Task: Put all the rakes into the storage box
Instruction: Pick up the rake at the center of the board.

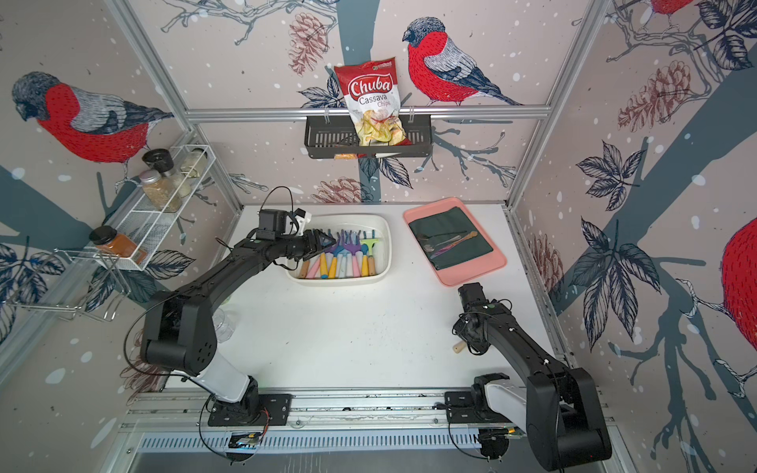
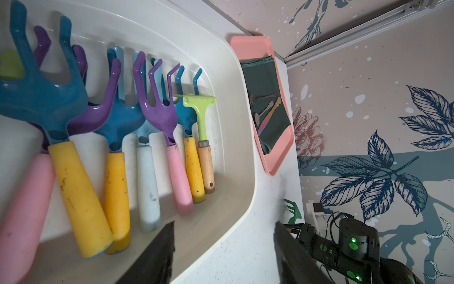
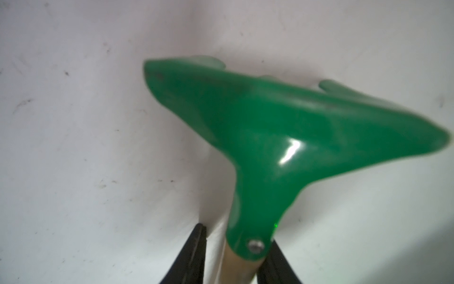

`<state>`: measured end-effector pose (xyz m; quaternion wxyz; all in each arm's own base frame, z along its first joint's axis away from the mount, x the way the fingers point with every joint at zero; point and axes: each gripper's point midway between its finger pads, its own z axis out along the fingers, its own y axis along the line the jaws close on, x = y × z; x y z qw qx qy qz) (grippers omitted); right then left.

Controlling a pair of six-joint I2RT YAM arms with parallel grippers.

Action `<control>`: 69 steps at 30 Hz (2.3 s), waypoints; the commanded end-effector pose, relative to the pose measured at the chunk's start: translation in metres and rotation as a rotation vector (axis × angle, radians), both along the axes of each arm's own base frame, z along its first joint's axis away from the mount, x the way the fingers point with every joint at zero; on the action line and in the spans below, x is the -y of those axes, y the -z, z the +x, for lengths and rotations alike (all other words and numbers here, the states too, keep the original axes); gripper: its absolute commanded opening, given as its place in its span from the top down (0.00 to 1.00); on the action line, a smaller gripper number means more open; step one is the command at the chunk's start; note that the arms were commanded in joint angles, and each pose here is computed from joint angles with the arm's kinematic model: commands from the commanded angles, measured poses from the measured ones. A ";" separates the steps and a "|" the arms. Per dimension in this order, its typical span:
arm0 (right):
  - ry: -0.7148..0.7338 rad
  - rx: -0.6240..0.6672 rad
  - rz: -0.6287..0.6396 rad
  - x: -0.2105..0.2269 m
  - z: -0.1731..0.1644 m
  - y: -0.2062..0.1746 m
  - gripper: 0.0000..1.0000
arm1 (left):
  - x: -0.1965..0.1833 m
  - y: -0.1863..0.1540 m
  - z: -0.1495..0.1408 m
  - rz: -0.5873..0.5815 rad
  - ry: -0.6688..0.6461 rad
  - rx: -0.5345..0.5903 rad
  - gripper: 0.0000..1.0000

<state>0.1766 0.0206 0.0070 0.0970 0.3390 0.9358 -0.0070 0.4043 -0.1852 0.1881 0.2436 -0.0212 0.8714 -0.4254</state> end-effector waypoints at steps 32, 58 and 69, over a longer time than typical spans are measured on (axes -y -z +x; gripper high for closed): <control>-0.841 0.411 0.487 -0.266 0.071 -0.191 0.90 | 0.077 -0.082 -0.045 -0.190 0.113 0.127 0.35; -0.936 0.348 0.389 -0.329 0.092 -0.188 0.90 | 0.101 -0.063 -0.048 -0.156 0.131 0.103 0.66; -0.975 0.336 0.399 -0.340 0.090 -0.187 0.90 | 0.108 -0.061 -0.045 -0.169 0.141 0.096 0.80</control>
